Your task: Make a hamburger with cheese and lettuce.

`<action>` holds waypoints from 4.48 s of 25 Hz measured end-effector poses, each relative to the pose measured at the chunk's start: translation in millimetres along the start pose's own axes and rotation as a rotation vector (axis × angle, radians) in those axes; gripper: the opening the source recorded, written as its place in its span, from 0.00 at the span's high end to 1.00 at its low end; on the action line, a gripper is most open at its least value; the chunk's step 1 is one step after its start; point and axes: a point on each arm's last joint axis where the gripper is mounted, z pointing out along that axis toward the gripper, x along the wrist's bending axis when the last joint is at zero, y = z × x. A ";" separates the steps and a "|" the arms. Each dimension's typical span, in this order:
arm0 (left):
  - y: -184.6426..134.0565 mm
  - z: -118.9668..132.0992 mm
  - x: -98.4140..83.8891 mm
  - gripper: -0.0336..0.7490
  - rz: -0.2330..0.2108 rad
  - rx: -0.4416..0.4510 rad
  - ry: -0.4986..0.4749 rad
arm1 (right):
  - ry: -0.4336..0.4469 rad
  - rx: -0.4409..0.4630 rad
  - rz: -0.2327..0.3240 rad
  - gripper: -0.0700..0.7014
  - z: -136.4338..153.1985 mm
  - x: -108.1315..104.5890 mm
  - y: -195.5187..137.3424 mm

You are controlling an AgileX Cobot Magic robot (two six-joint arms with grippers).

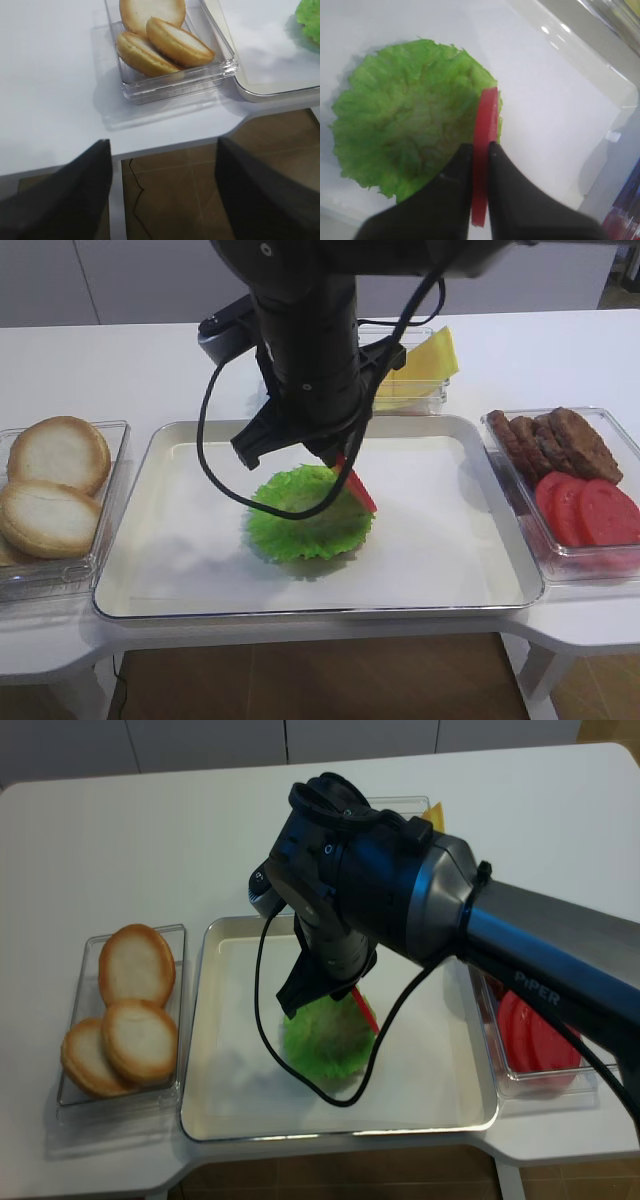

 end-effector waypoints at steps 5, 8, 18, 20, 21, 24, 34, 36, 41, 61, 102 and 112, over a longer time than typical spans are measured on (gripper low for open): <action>0.0 0.0 0.0 0.35 0.000 0.000 0.000 | 0.025 -0.014 0.009 0.79 -0.1 2.3 1.3; 0.0 0.0 0.0 0.35 0.000 0.000 0.000 | 0.046 -0.029 0.015 0.75 -0.2 4.2 2.7; 0.0 0.0 0.0 0.35 0.000 0.000 0.000 | 0.073 -0.028 0.025 0.69 -0.4 6.6 2.6; 0.0 0.0 0.0 0.35 0.000 0.000 0.000 | 0.077 -0.026 0.028 0.62 -0.2 7.0 2.5; 0.0 0.0 0.0 0.35 0.000 0.000 0.000 | 0.077 -0.026 0.028 0.58 -0.2 7.0 2.5; 0.0 0.0 0.0 0.35 0.000 0.000 0.000 | 0.077 -0.026 0.028 0.48 -0.2 7.0 2.6; 0.0 0.0 0.0 0.35 0.000 0.000 0.000 | 0.095 -0.040 0.040 0.44 -0.4 8.7 3.9; 0.0 0.0 0.0 0.35 0.000 0.000 0.000 | 0.097 -0.039 0.041 0.44 -0.4 8.8 3.9; 0.0 0.0 0.0 0.35 0.000 0.000 0.000 | 0.139 -0.049 0.068 0.44 -6.8 -8.5 4.3; 0.0 0.0 0.0 0.35 0.000 0.000 0.000 | 0.153 -0.065 0.659 0.28 -35.7 -225.7 -106.9; 0.0 0.0 0.0 0.35 0.000 0.000 0.000 | 0.026 -0.667 0.521 0.22 -93.4 -51.6 -392.3; 0.0 0.0 0.0 0.35 0.000 0.000 0.000 | 0.025 -0.703 0.528 0.22 -84.6 -53.3 -387.4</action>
